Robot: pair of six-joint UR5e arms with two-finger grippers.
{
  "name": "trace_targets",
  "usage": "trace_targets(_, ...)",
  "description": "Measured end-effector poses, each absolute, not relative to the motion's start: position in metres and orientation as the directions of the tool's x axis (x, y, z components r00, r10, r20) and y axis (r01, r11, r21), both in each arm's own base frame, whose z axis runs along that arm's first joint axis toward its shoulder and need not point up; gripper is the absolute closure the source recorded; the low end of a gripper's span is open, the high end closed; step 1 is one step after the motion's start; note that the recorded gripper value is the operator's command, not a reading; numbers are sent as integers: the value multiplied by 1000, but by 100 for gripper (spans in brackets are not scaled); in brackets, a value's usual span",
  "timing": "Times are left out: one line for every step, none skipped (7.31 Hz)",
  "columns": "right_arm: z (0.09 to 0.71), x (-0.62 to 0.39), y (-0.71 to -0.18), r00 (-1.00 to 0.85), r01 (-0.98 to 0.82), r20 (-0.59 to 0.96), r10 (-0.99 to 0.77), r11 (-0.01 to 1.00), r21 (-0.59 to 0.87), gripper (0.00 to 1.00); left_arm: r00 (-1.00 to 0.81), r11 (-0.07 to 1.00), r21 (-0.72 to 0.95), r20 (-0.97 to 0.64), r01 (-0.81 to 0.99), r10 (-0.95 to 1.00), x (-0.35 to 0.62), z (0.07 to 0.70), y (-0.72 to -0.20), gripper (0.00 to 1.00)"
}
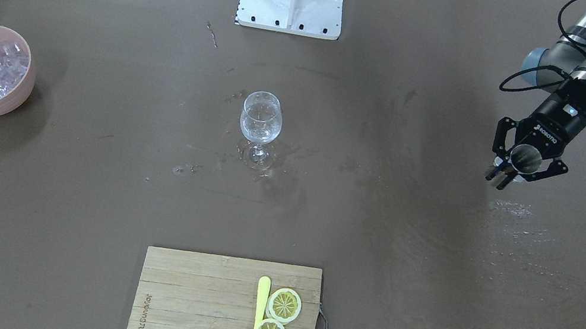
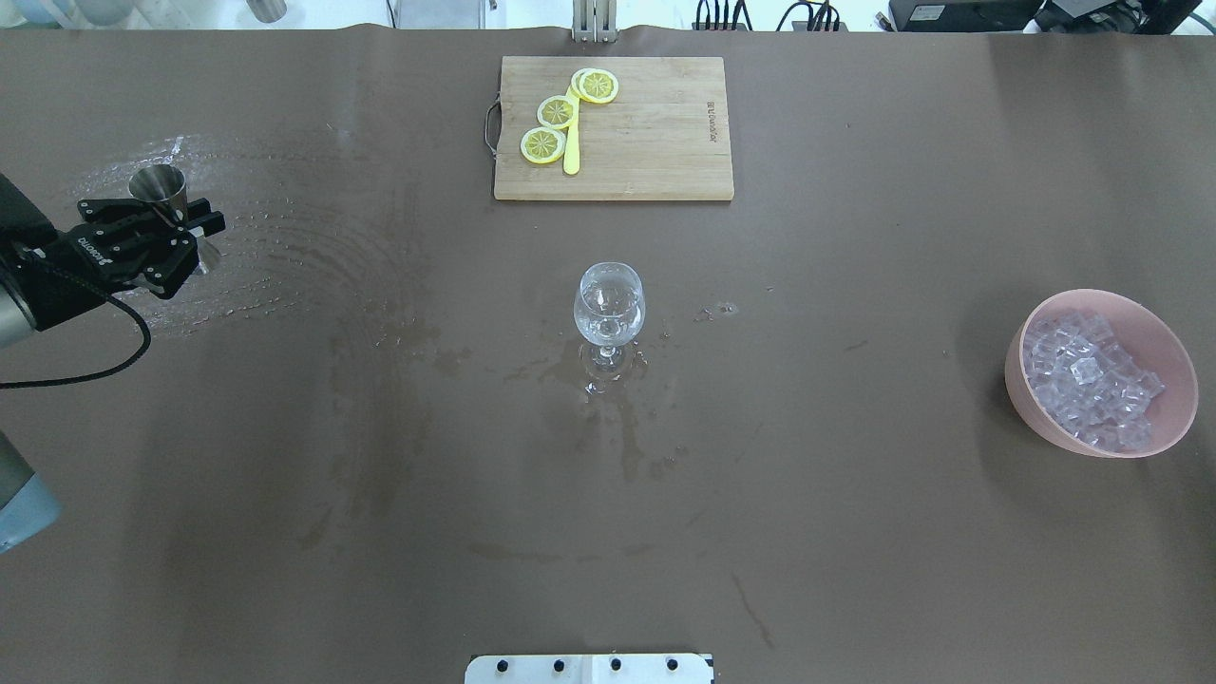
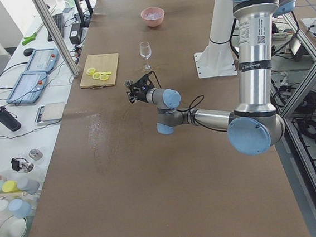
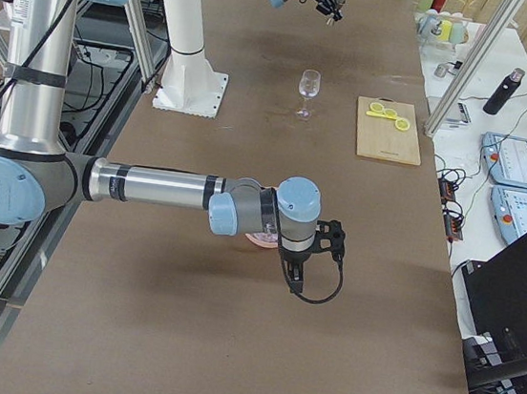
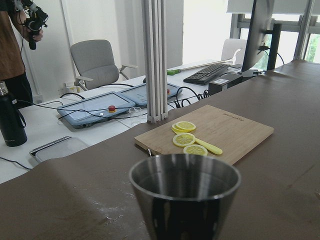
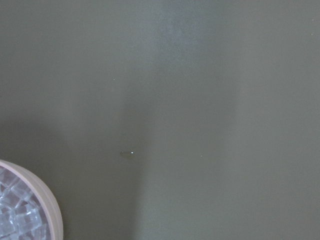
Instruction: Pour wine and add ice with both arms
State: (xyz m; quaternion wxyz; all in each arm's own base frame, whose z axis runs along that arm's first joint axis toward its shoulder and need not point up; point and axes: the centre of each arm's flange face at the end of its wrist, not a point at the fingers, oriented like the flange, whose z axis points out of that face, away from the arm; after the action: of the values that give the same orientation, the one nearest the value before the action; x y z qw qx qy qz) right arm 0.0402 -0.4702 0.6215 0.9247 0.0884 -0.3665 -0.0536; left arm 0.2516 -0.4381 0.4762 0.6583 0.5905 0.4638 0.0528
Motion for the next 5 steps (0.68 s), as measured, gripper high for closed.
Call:
trace_targets(622, 40, -470, 726, 34, 668, -163, 979, 202, 0, 586, 295, 814, -570, 501, 576, 251, 485, -443, 100)
trace_targets(622, 40, -470, 726, 34, 669, -163, 979, 201, 0, 604, 304, 804, -588, 511, 538, 253, 496, -448, 100)
trace_targets(623, 40, -471, 726, 34, 669, -162, 979, 201, 0, 616, 319, 802, -594, 506, 517, 261, 504, -453, 100)
trace_targets(623, 40, -471, 726, 35, 669, -163, 979, 201, 0, 620, 339, 796, -604, 502, 500, 274, 506, -455, 100)
trace_targets(623, 40, -471, 726, 34, 669, -163, 979, 201, 0, 614, 372, 779, -627, 505, 480, 293, 506, -452, 100)
